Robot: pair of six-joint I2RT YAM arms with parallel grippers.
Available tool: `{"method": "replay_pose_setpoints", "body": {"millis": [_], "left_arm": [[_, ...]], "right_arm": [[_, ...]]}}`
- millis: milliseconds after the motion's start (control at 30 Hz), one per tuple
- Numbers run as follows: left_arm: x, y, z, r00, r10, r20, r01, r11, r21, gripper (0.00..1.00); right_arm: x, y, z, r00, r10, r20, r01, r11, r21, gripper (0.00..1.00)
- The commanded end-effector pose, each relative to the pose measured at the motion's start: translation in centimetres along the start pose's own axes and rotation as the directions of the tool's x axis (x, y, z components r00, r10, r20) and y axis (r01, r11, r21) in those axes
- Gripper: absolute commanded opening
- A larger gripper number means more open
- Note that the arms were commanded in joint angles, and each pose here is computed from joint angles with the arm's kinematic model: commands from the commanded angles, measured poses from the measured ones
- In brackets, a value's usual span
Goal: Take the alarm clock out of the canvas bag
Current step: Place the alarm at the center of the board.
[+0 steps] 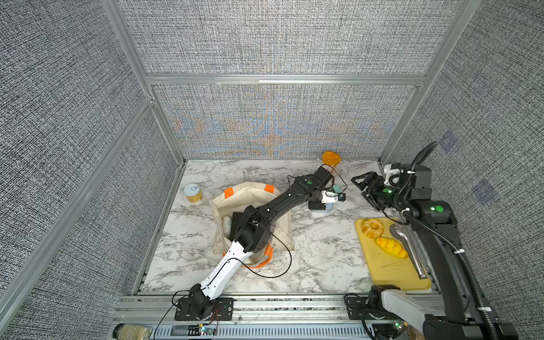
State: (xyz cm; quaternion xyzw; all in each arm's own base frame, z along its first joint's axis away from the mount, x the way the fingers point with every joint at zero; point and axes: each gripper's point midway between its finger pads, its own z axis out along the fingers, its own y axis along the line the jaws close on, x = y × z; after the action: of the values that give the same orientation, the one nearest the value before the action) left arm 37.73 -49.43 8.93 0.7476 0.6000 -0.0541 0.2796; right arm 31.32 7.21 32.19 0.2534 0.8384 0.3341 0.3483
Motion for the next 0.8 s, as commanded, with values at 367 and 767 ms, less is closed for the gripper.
{"method": "replay_pose_setpoints", "body": {"millis": [367, 767], "left_arm": [[-0.4, 1.9, 0.0, 1.0, -0.01, 0.005, 0.011, 0.995, -0.099, 0.76], [-1.2, 3.5, -0.9, 1.0, -0.005, 0.031, 0.01, 0.986, -0.167, 0.78]], "right_arm": [[-0.2, 0.3, 0.0, 1.0, 0.001, 0.012, -0.001, 1.0, -0.018, 0.8], [-0.3, 0.5, -0.1, 1.0, -0.004, 0.013, 0.004, 1.0, -0.021, 0.8]]}}
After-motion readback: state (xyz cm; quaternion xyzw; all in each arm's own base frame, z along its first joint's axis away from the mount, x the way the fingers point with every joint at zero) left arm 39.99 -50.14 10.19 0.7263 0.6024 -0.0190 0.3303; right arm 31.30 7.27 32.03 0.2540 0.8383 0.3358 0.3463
